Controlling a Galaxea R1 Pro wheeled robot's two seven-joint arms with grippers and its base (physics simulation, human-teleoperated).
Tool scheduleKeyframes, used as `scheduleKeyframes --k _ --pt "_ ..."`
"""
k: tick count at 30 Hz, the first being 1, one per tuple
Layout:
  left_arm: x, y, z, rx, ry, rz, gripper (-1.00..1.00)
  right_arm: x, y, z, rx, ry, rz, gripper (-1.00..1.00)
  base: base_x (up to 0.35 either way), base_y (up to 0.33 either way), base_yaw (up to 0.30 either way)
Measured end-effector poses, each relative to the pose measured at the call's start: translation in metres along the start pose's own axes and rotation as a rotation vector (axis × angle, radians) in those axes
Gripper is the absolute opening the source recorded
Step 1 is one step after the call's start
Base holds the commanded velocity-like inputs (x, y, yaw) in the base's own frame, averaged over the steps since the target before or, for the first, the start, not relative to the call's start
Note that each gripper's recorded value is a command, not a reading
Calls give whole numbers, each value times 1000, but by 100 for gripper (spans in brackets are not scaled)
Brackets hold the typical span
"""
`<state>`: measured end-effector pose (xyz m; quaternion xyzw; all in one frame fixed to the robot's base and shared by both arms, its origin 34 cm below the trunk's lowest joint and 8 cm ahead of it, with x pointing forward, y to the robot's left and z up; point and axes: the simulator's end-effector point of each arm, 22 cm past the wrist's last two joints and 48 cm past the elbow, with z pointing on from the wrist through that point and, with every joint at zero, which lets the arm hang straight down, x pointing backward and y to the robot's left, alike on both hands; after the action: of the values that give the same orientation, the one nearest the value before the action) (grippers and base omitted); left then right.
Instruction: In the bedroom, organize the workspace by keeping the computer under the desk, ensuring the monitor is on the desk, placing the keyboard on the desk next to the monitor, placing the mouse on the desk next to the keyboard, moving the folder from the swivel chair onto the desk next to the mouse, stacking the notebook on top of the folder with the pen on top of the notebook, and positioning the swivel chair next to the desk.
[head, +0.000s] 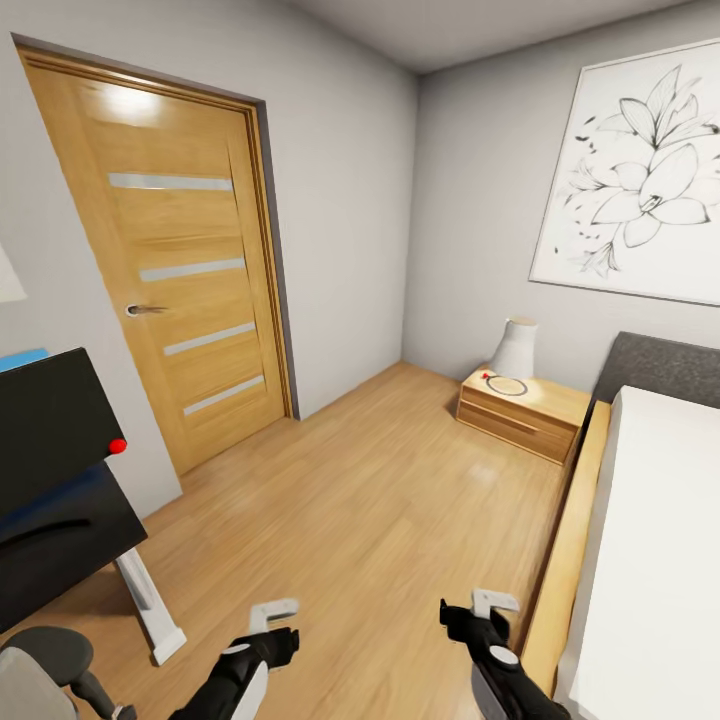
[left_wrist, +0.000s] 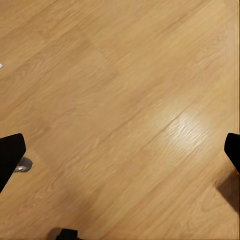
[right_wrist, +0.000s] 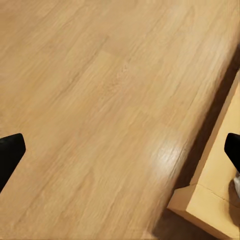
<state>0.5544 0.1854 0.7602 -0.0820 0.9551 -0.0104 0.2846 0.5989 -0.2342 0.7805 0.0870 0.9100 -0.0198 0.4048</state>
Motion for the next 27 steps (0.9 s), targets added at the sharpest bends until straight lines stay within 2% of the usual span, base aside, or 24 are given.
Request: scheduleKeyframes --k 3,6,12,21,27 --pt "-7 -15 0 19 -5 14 100 -2 -6 2 23 10 61 100 0 0 0" --pt "-5 -16 2 18 -13 21 100 3 -8 2 32 21 75 100 0 0 0" --pt "-7 -14 6 12 -92 13 100 15 -15 2 45 36 82 100 100 17 0" --pt "-10 -15 6 12 -111 11 100 16 -15 2 43 34 76 100 262 142 0" --pt "-10 -15 6 13 -114 11 100 16 -16 2 47 34 75 100 108 144 0"
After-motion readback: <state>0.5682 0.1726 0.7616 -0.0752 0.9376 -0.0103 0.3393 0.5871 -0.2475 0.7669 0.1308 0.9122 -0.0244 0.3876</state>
